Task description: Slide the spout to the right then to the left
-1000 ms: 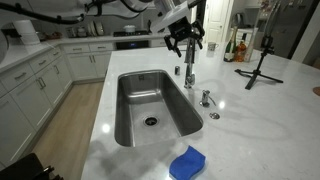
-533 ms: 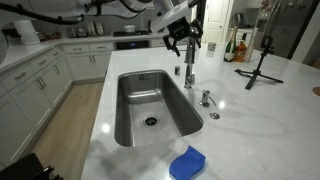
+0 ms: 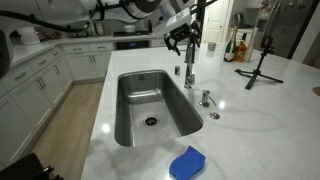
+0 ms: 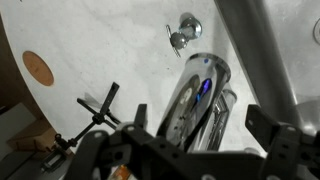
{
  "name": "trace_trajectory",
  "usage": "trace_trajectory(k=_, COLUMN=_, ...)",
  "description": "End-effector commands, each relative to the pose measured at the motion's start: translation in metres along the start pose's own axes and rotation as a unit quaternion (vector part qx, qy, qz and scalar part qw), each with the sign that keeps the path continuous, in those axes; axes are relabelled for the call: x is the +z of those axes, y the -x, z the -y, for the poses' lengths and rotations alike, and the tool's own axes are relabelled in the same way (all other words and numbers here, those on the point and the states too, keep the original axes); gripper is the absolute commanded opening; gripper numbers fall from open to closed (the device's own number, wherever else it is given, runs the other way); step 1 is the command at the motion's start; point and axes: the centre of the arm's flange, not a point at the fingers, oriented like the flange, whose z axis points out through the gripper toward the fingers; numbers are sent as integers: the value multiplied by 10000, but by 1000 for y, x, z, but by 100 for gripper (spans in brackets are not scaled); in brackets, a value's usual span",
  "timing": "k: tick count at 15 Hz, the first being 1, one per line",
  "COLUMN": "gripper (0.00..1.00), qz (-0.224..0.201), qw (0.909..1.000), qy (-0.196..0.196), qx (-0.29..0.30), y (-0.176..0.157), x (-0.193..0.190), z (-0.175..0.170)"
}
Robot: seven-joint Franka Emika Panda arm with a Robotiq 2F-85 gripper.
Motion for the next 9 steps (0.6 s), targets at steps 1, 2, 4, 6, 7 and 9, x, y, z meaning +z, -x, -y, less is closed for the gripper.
trace_trajectory(k=1, gripper=100, qz=-614, qw=9980, qy=-119, qx=34, y=2, x=-4, z=1)
trace_trajectory(k=2, gripper=100, qz=-755, qw=9970, qy=-104, qx=99, y=1, x=-5, z=0)
trace_trajectory(k=4, gripper=100, qz=-962, qw=9952, qy=-93, qx=181, y=0, x=-7, z=-4)
trace_trajectory(k=6, gripper=100, qz=-1038, qw=9943, qy=-81, qx=235, y=0, x=-7, z=-7)
trace_trajectory(k=7, gripper=100, qz=-1013, qw=9945, qy=-70, qx=255, y=1, x=-6, z=-9)
trace_trajectory(k=9, gripper=100, qz=-908, qw=9956, qy=-17, qx=238, y=4, x=-3, z=-11)
